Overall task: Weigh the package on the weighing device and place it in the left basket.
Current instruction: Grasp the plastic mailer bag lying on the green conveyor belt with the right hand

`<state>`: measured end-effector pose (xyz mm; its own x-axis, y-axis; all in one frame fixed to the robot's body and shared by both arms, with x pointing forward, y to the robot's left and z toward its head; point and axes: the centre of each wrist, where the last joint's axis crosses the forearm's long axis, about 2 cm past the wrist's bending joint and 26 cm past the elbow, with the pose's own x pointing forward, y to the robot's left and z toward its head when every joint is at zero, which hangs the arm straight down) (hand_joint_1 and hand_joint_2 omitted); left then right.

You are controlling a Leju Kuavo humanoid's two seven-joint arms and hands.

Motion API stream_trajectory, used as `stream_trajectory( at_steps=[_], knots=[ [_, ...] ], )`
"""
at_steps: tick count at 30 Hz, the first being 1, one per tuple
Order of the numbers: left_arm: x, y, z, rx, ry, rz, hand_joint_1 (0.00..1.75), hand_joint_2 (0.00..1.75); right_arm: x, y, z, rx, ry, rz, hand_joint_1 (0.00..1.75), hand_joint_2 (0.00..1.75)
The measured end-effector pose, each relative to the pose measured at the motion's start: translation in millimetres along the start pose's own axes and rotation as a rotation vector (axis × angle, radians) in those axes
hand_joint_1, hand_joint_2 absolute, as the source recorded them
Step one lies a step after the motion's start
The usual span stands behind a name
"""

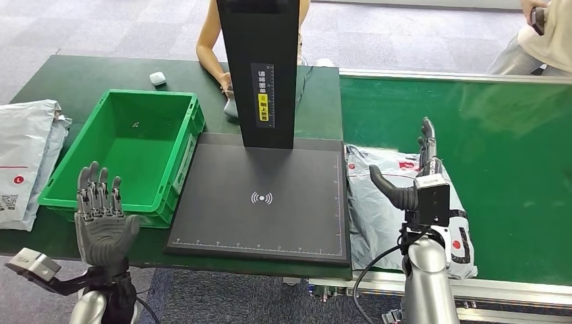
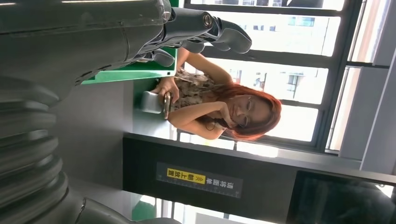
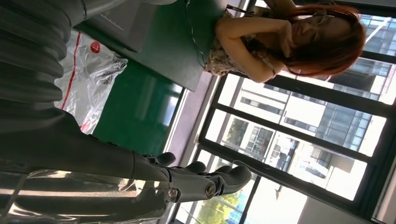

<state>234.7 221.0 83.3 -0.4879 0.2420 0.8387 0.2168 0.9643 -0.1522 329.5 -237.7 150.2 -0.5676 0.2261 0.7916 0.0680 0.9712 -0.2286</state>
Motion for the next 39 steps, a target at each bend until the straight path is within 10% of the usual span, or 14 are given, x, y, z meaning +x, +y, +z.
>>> stream_trajectory(
  at_steps=[16, 39],
  knots=[
    [-9, -43, -29, -0.218, 0.005, 0.073, 0.0, 1.75, -42, -44, 41, 0.328, 0.291, 0.755, 0.0, 1.75],
    [-29, -50, -35, -0.289, 0.059, 0.093, 0.0, 1.75, -103, -37, 55, 0.842, 0.872, 0.91, 0.0, 1.75]
  ],
)
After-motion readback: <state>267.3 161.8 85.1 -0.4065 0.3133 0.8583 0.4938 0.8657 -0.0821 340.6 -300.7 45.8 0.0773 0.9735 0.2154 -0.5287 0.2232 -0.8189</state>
